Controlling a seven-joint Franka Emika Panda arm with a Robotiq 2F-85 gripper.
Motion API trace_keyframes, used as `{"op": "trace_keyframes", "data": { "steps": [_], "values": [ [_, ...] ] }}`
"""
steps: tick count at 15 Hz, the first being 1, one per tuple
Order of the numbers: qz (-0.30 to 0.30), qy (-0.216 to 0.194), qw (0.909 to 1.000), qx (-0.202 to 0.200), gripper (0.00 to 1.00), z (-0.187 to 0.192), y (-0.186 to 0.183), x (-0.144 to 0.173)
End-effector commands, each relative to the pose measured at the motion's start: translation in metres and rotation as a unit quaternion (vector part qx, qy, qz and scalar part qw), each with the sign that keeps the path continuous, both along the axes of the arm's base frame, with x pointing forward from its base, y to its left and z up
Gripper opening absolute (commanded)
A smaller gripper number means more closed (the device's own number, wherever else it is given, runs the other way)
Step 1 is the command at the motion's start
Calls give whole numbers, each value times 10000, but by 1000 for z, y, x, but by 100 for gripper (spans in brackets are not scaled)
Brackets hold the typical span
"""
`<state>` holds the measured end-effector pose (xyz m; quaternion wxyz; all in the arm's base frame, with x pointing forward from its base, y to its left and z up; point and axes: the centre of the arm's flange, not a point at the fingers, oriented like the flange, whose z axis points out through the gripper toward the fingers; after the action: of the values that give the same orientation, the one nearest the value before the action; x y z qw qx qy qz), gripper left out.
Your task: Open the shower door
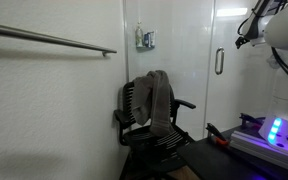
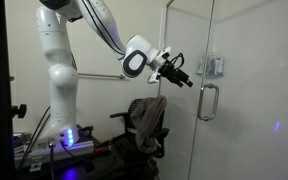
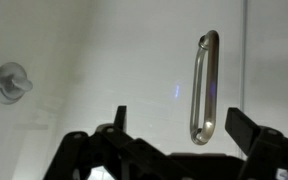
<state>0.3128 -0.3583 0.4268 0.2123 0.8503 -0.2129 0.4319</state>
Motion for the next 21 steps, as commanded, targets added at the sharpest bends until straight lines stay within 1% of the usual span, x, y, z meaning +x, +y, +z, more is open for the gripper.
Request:
{"op": "trace_keyframes", "data": {
  "steps": [1,3,4,5,7,10,12,15,16,17,19,21],
  "values": [
    [-1,-13,10000,35,100,-1,1,2],
    [-100,-1,9999,-24,100,-1,4,0],
    [-121,-59,9998,-117,100,-4,2,-1],
    [-68,-178,9998,-100,100,-9,-7,2],
    [-56,-209,9995,-225,100,-9,-18,14],
    [115,-225,9990,-381,100,1,-21,35],
    [215,-229,9991,-276,100,2,-22,52],
    [192,-100,9998,-20,100,-11,-23,71],
    [91,-21,10000,20,100,-16,-23,66],
    [210,-154,9997,-17,100,12,8,56],
    [125,-37,9999,30,100,0,4,56],
    [95,-12,10000,26,100,-1,2,56]
  ]
}}
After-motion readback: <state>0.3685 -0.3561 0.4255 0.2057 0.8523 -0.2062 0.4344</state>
